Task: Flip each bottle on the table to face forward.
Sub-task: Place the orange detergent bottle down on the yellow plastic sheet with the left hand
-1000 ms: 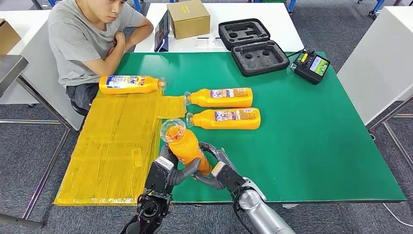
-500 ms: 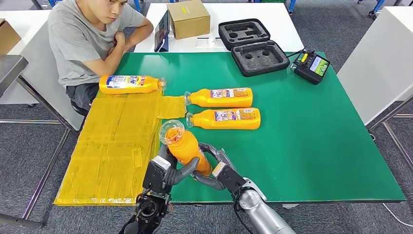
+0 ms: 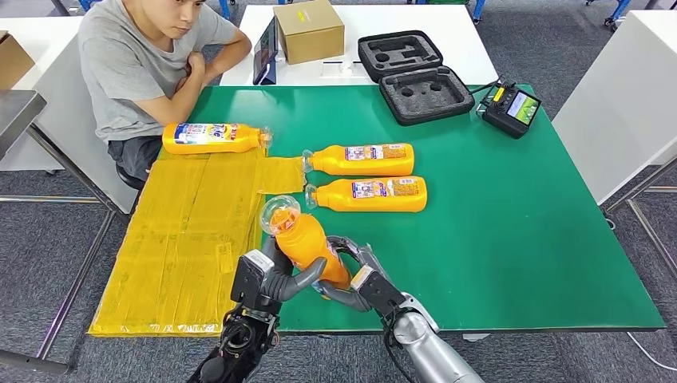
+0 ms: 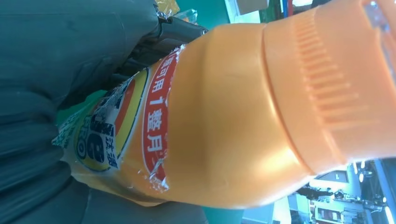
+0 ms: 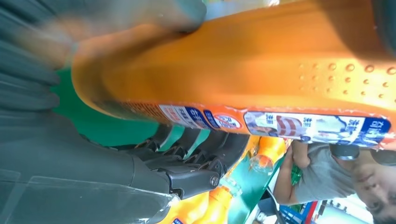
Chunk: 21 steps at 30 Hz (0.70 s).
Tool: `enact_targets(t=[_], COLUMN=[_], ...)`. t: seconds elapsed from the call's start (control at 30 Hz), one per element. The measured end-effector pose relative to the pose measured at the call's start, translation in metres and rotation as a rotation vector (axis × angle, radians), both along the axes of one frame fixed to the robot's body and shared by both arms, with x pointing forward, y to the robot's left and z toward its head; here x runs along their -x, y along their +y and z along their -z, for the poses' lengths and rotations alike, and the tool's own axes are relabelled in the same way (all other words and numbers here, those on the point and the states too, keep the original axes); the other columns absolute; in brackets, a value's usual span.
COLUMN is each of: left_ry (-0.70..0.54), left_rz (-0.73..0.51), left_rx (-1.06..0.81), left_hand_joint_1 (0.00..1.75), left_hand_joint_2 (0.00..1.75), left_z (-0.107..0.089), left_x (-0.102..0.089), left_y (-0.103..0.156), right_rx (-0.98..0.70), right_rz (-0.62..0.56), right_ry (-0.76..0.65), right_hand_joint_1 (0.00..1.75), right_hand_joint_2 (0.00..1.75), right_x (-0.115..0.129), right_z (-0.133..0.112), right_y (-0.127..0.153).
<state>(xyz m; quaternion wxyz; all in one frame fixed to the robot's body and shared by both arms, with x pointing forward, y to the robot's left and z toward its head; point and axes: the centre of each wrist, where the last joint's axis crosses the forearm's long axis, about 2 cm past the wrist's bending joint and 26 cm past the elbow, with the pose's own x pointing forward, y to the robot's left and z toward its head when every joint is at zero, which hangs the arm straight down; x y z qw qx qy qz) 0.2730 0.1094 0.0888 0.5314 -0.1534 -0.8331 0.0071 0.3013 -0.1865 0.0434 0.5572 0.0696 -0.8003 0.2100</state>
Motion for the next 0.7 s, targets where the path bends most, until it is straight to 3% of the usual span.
enact_targets(t=[0.07,0.1,0.7], left_ry=[0.003,0.003,-0.036], left_rz=[0.0,0.0,-0.03], left_rx=[-0.004,-0.005,-0.064], left_hand_joint_1=[1.75,1.75,1.75], left_hand_joint_2=[1.75,1.75,1.75], left_z=[0.0006,0.0007,-0.0038], left_x=[-0.0009,-0.0014,-0.0075], left_y=[0.0,0.0,0.0007], right_rx=[0.001,0.001,-0.003], right_rz=[0.002,0.003,0.013], right_ry=[0.0,0.0,0.017], right_hand_joint_1=[0.17,0.03,0.0], right_hand_joint_2=[1.75,1.75,1.75], right_x=[0.0001,0.0002,0.0043], right_z=[0.0001,0.0002,0.0031], right_y=[-0.0001,-0.0002,0.0016])
